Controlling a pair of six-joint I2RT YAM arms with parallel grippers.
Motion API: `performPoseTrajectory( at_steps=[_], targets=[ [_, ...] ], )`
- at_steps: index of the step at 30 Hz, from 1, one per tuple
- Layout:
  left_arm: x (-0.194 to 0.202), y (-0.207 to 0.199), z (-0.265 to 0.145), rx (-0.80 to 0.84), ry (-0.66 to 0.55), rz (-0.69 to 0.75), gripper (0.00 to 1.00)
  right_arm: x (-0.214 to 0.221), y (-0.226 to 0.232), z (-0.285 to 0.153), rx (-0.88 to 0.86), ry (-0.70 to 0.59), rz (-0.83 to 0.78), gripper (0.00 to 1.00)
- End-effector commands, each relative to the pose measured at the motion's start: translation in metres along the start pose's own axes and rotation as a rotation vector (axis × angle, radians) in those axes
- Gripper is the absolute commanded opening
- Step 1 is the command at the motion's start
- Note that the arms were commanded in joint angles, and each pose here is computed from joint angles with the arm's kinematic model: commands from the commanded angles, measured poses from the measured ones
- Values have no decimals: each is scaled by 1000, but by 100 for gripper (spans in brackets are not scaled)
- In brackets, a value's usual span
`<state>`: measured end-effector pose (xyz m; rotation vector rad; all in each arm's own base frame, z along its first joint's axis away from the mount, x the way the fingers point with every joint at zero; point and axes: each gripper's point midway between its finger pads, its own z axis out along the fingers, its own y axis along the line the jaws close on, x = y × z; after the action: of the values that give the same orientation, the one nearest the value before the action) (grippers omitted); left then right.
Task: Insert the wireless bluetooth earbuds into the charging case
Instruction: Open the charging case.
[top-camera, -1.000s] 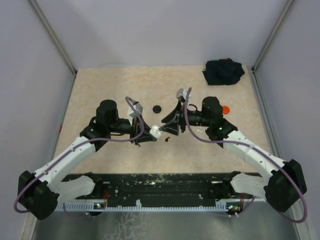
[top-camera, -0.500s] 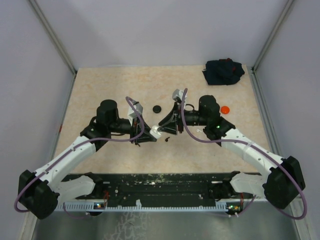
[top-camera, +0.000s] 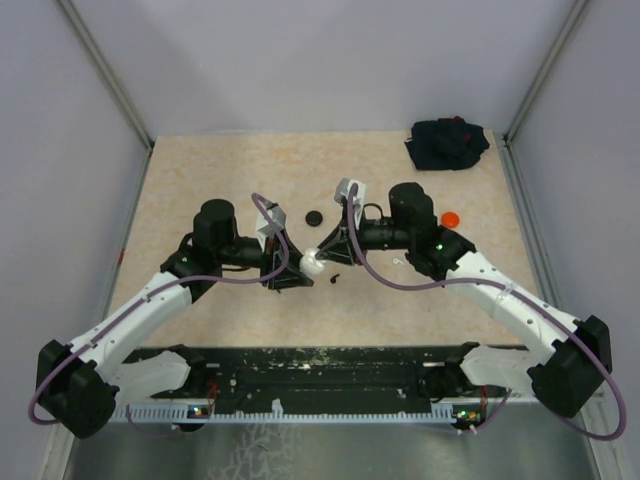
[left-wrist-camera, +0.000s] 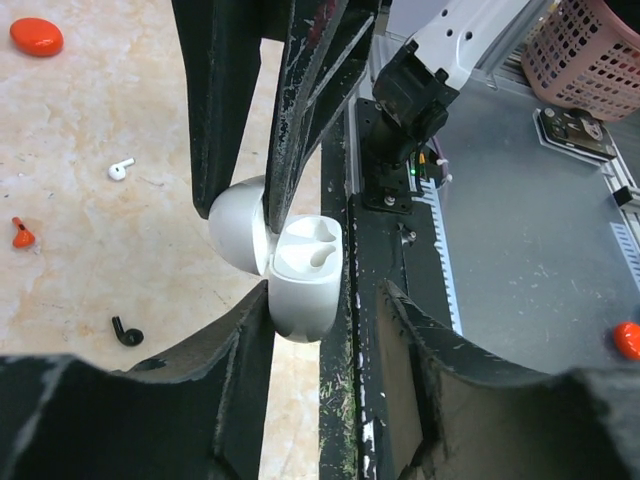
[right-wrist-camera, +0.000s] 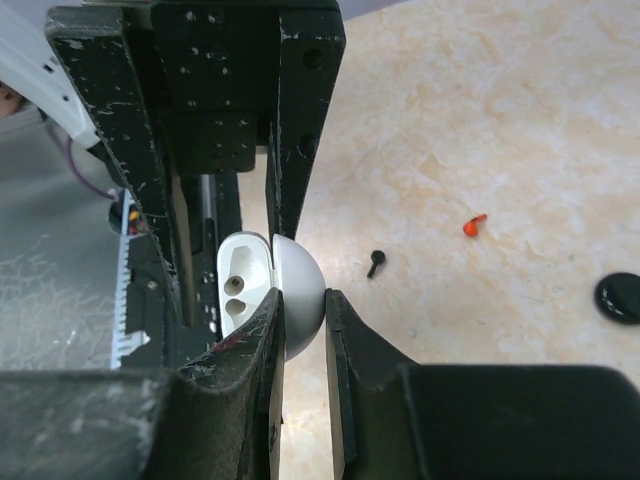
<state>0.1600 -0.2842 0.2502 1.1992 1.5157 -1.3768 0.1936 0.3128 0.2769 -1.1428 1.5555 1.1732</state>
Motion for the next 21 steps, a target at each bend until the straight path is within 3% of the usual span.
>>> performPoseTrajectory(
  at_steps=[1,10,15,21],
  targets=[
    [-13,-2,-1,-1,-27,39,52,-25,-1,-13,97,6,-133,12],
    [-7,4,-2,-65,-108,10,52,-21,-3,-19,171,115,-194,11],
    [-16,1,-2,-51,-216,55,51,-19,-2,-19,165,163,-197,10],
    [-15,7,-1,-73,-261,108,53,-13,5,-14,132,213,-195,10]
  ],
)
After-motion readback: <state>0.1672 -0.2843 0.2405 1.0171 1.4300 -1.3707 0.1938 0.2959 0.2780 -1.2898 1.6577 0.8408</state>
